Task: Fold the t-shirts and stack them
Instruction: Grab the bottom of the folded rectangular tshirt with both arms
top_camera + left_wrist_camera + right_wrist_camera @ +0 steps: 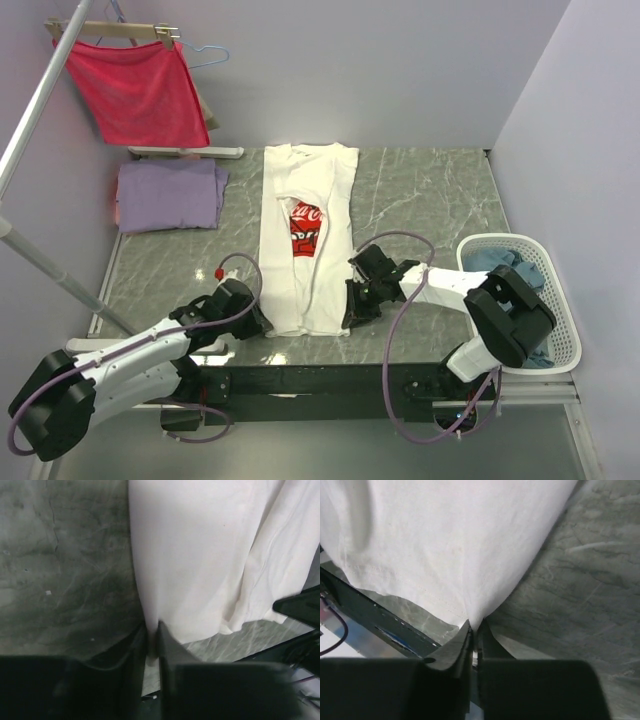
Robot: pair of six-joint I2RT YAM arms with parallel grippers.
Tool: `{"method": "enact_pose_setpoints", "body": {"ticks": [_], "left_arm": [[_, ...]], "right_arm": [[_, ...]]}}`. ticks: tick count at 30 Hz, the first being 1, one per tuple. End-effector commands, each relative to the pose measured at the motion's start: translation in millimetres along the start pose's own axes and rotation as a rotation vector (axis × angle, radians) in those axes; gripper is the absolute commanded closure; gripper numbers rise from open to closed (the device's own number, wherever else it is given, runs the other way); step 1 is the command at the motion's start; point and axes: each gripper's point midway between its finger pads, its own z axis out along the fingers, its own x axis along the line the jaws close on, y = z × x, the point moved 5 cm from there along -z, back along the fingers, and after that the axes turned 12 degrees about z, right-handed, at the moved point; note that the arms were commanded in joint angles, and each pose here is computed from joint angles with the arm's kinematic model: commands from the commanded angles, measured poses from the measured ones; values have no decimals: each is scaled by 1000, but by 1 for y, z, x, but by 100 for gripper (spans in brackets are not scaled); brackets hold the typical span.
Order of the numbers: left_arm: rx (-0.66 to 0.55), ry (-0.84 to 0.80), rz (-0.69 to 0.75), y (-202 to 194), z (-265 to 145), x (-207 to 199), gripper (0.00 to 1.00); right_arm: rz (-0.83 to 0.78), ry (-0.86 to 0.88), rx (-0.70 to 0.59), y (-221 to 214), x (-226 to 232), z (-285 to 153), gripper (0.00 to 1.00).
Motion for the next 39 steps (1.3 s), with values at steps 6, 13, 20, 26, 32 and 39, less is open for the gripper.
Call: {"method": "enact_pose_setpoints", "body": {"ticks": [6,13,20,26,32,39], "left_arm": [[126,194,5,-28,4,34,99],[147,203,-6,-35,0,33,99],[159,164,23,-39,-3,22,96],[123,116,16,-35,-5,13,52],[132,99,2,-39,-2,13,61],[154,108,57,-38,-2,0,99]], "right_arm": [[49,-294,-128,4,-37,-16,100],[84,-379,-182,-7,-58,-33,100],[66,-282,-128,-14,-51,-25,100],[59,-267,-135,-14,-50,-24,54],[56,-247,-113,-16,-50,-18,56],[23,-194,-119,-20,-47,-24,100]]}}
